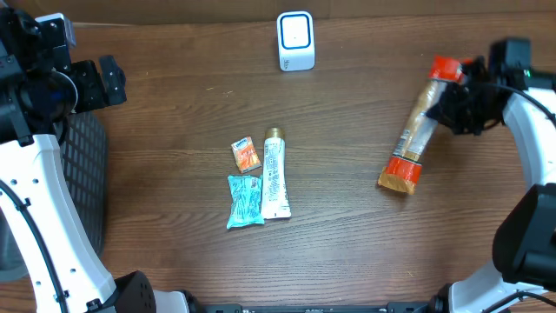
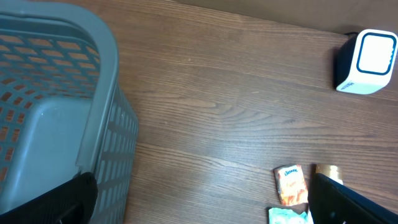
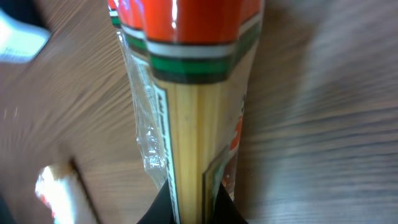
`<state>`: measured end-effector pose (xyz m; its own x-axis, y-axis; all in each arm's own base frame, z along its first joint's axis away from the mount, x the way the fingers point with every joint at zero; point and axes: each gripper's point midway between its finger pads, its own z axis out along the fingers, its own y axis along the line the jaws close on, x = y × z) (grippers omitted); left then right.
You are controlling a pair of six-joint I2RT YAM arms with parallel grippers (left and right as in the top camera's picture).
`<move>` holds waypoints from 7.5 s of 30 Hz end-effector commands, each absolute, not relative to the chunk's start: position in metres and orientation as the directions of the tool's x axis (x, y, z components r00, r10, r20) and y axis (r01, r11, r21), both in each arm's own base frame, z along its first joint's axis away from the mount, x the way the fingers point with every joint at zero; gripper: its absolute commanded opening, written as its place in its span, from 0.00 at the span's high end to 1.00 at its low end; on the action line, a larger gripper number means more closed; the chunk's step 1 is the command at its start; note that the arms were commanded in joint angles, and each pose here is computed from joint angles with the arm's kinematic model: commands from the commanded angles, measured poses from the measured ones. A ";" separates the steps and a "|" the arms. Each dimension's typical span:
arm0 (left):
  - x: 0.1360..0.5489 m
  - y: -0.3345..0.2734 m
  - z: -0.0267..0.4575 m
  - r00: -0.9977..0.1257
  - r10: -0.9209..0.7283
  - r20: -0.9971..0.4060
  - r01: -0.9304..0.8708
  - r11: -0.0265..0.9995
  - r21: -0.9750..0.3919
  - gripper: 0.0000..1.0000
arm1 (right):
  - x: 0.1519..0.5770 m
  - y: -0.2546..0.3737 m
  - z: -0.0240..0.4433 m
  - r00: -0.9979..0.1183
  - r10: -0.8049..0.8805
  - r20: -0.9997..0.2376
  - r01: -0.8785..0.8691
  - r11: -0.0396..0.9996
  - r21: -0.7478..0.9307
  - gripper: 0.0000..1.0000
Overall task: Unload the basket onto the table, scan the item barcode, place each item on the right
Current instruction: 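Carry the spaghetti pack right and lay it on the table, then move the right gripper to the white tube and grasp it, then lift the white tube and carry it toward the scanner, then hold the white tube barcode in front of the scanner, then carry the white tube right and lay it beside the spaghetti pack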
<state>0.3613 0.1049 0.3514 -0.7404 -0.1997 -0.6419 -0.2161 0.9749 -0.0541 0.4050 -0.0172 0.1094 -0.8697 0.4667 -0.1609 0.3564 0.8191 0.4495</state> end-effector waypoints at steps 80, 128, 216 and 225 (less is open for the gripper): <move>0.363 0.105 0.353 -0.739 -0.186 -0.647 -0.204 0.978 -0.049 0.01 | 0.298 0.321 0.008 -0.997 0.051 0.060 0.076 0.803 0.591 0.61; 0.363 0.105 0.353 -0.739 -0.186 -0.647 -0.203 0.978 -0.049 0.00 | 0.269 0.243 0.310 -0.890 -0.023 -0.456 -0.439 0.320 0.840 0.97; 0.363 0.105 0.353 -0.739 -0.186 -0.647 -0.203 0.978 -0.049 0.00 | 0.586 0.220 0.210 -0.550 -0.511 -0.660 -0.076 0.818 -0.570 0.96; 0.363 0.105 0.353 -0.739 -0.186 -0.647 -0.203 0.978 -0.049 0.00 | 0.468 0.180 0.296 -0.730 0.021 -0.683 0.059 0.998 -0.033 0.96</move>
